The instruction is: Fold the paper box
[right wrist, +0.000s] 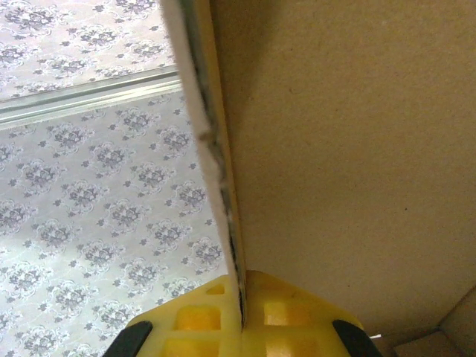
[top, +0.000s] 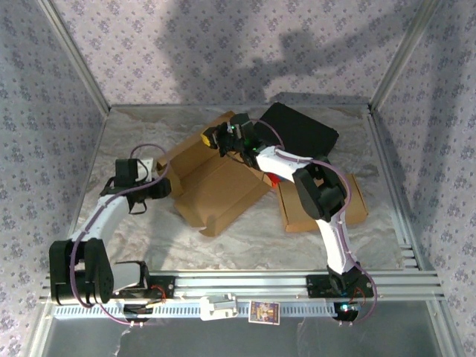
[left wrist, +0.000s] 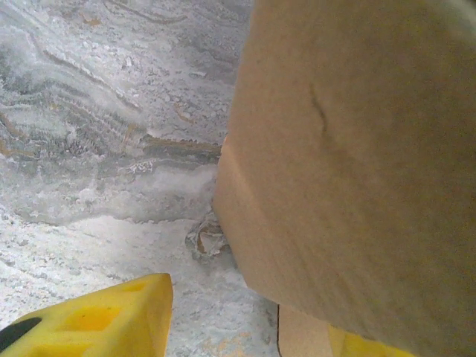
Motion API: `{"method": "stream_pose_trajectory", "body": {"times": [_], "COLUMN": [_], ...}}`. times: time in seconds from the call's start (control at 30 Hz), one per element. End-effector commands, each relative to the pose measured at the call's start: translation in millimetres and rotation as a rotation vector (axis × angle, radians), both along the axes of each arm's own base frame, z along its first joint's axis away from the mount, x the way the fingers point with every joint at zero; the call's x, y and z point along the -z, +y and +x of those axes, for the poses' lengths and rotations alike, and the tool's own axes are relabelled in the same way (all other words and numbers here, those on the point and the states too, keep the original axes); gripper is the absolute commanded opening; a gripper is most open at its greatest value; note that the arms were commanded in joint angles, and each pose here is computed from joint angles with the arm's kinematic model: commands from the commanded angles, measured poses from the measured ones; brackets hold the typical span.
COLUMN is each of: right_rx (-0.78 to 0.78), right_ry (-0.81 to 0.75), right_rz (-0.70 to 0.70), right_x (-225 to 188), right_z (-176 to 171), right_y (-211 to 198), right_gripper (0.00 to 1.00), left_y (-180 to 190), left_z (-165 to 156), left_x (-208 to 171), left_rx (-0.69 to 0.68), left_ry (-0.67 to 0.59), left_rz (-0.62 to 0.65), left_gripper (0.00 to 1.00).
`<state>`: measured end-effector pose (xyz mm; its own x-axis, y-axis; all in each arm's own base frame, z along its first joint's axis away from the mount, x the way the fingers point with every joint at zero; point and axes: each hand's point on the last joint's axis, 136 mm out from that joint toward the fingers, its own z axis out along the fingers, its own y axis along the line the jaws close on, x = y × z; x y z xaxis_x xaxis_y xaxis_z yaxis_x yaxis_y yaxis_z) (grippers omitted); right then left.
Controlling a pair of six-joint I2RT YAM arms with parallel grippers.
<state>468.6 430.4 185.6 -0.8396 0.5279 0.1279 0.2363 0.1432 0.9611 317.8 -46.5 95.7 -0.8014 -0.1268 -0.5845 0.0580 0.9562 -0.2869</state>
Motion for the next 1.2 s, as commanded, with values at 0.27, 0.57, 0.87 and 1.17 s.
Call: {"method": "stream_pose_trajectory", "body": {"times": [0.27,0.57,0.87,1.17], "right_rx": [-0.003,-0.005,-0.002,-0.003], "right_ry": [0.074,0.078,0.085,0.095], "right_rz": [-0.052,-0.056,-0.053,-0.05], "right_x": [27.6,28.2,29.9,26.2], "right_z": [-20.0,-20.4,-22.3,-24.7], "right_y": [-0.3,0.5,1.8,3.4], "right_gripper": [0.0,0.0,0.0,0.0], "left_y": [-4.7,-12.2,-14.1,-21.1], "left_z": [32.5,35.4,36.9,48.1], "left_x": [-14.2,-10.0,-8.3,-2.9], "left_rx": [-0.094,-0.123,-0.189,-0.233], "left_ry": [-0.143,-0.111,-0.123,-0.099], "left_rz": [0.057,0.065,0.111,0.166], "left_gripper": [0.52,0.47,0.34,0.18]}}
